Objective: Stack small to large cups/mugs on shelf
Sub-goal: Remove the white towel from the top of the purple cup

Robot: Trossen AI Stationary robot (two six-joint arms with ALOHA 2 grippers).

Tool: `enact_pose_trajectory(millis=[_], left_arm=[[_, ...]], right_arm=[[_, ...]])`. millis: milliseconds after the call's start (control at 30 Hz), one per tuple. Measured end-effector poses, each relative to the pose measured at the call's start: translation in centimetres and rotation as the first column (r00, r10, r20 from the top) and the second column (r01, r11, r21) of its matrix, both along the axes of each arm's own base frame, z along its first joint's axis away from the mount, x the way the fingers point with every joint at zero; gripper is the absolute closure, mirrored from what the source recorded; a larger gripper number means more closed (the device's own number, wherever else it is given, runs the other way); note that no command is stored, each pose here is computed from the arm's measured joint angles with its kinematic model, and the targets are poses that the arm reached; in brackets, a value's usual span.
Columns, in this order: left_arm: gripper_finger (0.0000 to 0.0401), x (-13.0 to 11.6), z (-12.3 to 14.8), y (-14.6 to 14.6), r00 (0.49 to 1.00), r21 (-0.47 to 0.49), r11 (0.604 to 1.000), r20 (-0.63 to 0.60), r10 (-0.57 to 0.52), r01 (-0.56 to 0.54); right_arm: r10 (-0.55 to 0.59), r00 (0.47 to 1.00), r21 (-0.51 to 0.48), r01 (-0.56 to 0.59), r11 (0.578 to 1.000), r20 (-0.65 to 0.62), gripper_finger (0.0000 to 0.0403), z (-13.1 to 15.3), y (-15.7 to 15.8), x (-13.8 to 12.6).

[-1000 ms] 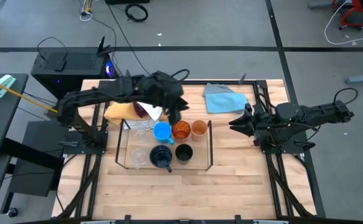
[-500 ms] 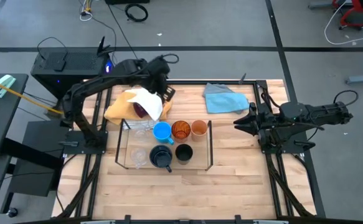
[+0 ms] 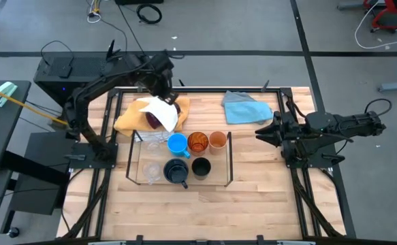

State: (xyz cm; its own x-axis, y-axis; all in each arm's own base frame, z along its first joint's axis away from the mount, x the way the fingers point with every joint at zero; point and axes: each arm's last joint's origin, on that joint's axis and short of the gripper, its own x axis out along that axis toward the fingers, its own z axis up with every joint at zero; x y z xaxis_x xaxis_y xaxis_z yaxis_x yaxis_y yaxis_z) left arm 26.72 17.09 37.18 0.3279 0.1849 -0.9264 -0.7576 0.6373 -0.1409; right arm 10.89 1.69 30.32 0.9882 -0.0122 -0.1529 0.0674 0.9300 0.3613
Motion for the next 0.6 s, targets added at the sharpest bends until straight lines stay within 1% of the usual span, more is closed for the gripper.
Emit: enact_pose_trajectory(millis=[67, 200, 400, 500, 600], left_arm=[[0.0329, -0.6, 0.0, 0.9, 1.0, -0.023, 1.0, 0.017, 0.011, -0.011], [0.0324, -1.7, 0.0, 2.3, 0.998, -0.089, 0.996, 0.066, -0.015, 0.021], [0.0327, -2.6, 0.0, 3.5, 0.996, -0.077, 0.995, 0.079, -0.051, 0.057], [0.0331, -3.3, -1.1, 4.4, 0.997, -0.092, 0.995, 0.062, -0.042, 0.048], [0.0332, -3.9, -3.4, 4.8, 0.998, -0.182, 0.982, 0.043, -0.041, 0.048]], right_arm=[[-0.025, 1.0, 0.009, 0.025, 1.0, -0.001, 0.0296, 0.0, -0.1, 0.0], [-0.064, 0.998, 0.017, 0.064, 0.998, -0.004, 0.0296, -0.1, -0.2, 0.0], [-0.127, 0.992, 0.059, 0.128, 0.99, -0.018, 0.0296, -0.2, -0.3, -0.1], [-0.156, 0.987, 0.067, 0.159, 0.985, -0.041, 0.0296, -0.5, -0.4, -0.1], [-0.165, 0.985, 0.072, 0.168, 0.983, -0.044, 0.0296, -0.5, -0.5, -0.1]])
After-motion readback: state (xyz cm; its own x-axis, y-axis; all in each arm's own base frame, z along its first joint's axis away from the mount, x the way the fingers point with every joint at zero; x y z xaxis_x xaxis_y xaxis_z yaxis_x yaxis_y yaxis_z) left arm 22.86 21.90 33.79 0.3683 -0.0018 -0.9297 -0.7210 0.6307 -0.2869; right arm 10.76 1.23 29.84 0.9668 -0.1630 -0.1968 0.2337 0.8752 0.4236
